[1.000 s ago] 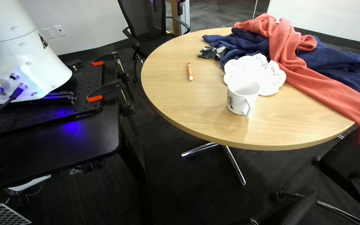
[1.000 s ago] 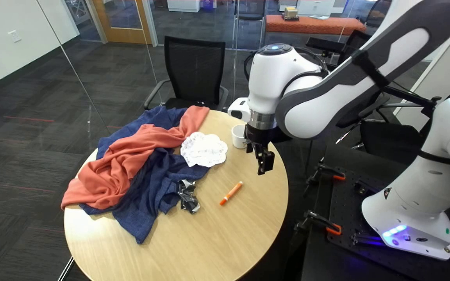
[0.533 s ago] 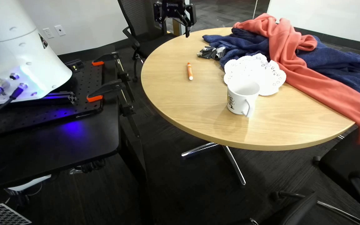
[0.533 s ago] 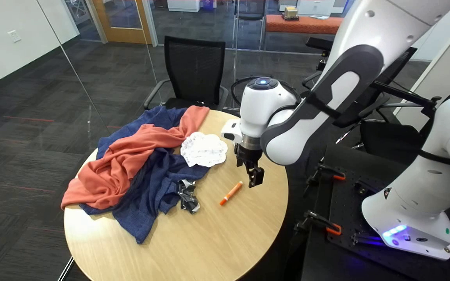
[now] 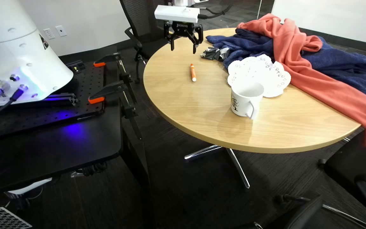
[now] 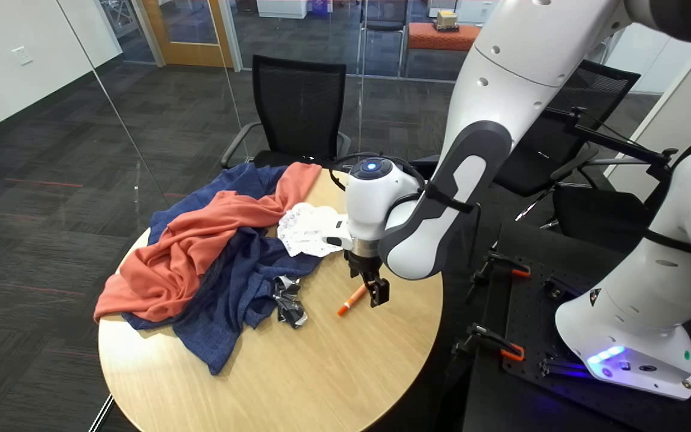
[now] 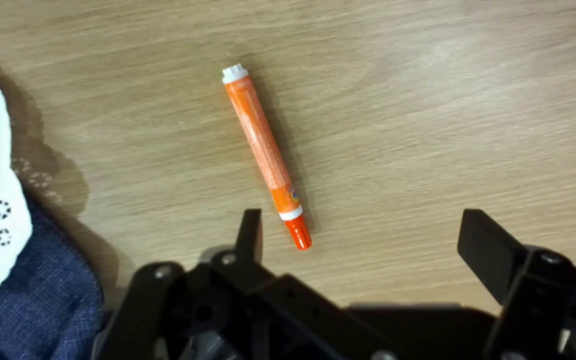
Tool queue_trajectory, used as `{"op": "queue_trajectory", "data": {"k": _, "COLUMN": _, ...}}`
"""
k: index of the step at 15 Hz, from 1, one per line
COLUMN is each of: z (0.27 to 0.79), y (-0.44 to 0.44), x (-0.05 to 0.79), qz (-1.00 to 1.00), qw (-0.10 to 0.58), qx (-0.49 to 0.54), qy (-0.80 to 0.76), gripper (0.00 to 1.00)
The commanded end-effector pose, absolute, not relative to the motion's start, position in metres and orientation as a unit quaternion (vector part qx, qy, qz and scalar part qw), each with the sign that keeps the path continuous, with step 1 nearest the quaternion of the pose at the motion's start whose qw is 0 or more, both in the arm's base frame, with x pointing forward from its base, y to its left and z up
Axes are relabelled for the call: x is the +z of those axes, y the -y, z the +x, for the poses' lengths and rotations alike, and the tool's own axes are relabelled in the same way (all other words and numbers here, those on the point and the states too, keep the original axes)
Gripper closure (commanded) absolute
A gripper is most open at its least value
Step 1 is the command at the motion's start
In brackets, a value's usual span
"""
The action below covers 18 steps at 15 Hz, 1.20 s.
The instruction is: Place the blue peg on the table
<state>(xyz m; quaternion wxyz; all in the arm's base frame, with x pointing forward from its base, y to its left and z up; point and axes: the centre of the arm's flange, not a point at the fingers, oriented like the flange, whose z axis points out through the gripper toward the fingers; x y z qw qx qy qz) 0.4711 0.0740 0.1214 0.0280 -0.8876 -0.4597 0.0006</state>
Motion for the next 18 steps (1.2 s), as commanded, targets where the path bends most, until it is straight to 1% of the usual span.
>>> {"op": "queue_trajectory", "data": {"k": 1, "z": 0.493, "y": -0.076, "x": 0.100, "qz": -0.881, "qw": 0.022, "qx": 0.004, "qy": 0.473, "gripper": 0.00}}
{"op": "queue_trajectory", "data": {"k": 6, "z": 0.503, "y": -0.074, "x": 0.079, "qz": -0.874, "qw": 0.021, "qx": 0.014, "qy": 0.485, "gripper": 0.00}}
{"op": "queue_trajectory", "data": {"k": 18, "z": 0.504, "y": -0.066, "x": 0.048, "qz": -0.874, "qw": 0.029, "qx": 0.028, "qy": 0.484, "gripper": 0.00}}
